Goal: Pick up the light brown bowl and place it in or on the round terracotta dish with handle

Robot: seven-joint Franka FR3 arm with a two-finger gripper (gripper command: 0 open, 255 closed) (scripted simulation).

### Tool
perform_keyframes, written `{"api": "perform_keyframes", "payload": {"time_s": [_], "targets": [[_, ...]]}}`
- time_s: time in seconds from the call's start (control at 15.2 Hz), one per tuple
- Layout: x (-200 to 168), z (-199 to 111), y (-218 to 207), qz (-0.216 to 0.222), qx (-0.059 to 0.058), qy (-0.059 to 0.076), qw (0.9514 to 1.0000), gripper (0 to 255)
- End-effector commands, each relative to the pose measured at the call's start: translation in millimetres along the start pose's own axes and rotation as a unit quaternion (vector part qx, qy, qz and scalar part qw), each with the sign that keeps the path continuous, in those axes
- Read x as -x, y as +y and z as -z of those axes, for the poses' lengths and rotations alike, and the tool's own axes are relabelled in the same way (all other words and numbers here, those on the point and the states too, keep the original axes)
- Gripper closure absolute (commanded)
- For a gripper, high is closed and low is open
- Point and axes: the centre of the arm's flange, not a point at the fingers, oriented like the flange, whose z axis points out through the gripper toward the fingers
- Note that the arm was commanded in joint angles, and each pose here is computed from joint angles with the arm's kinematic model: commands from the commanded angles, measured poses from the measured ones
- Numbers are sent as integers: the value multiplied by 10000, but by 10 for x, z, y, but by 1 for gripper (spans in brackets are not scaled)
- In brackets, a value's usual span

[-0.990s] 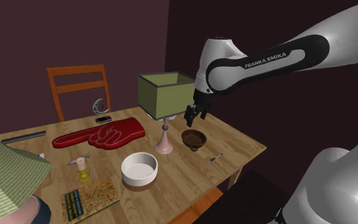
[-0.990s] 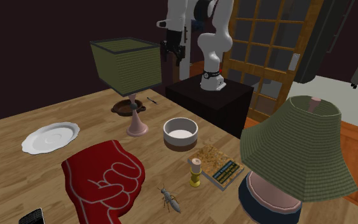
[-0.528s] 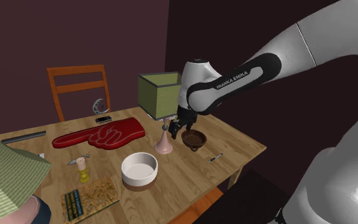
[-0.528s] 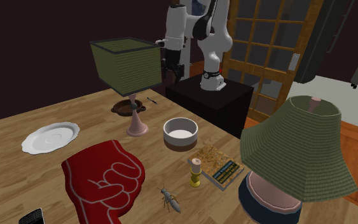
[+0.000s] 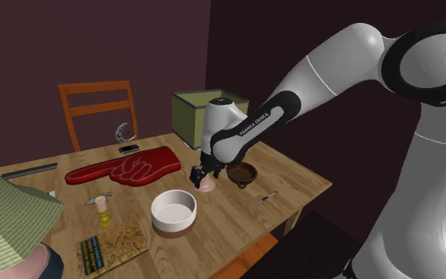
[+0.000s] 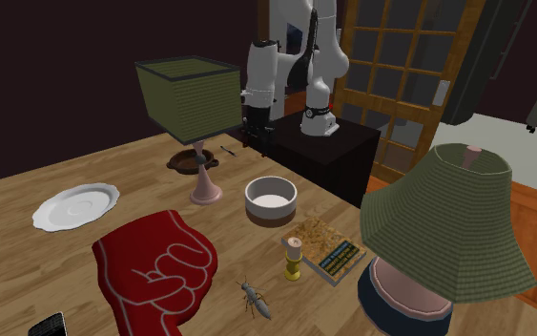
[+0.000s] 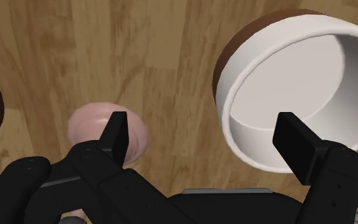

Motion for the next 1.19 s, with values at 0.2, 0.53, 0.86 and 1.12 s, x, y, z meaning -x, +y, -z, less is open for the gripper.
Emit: {"api": "perform_keyframes", "payload": {"time_s": [0.2,0.53,0.86,1.12], "targets": [[-245,-551,-296,-62,-50,-30,10000,0],[-324,-883,-390,-81,-66,-37,9999,0],[-321,-1125,-393,-81,-66,-37,9999,0],[-322,-1125,-393,-81,-66,-37,9999,0]]}}
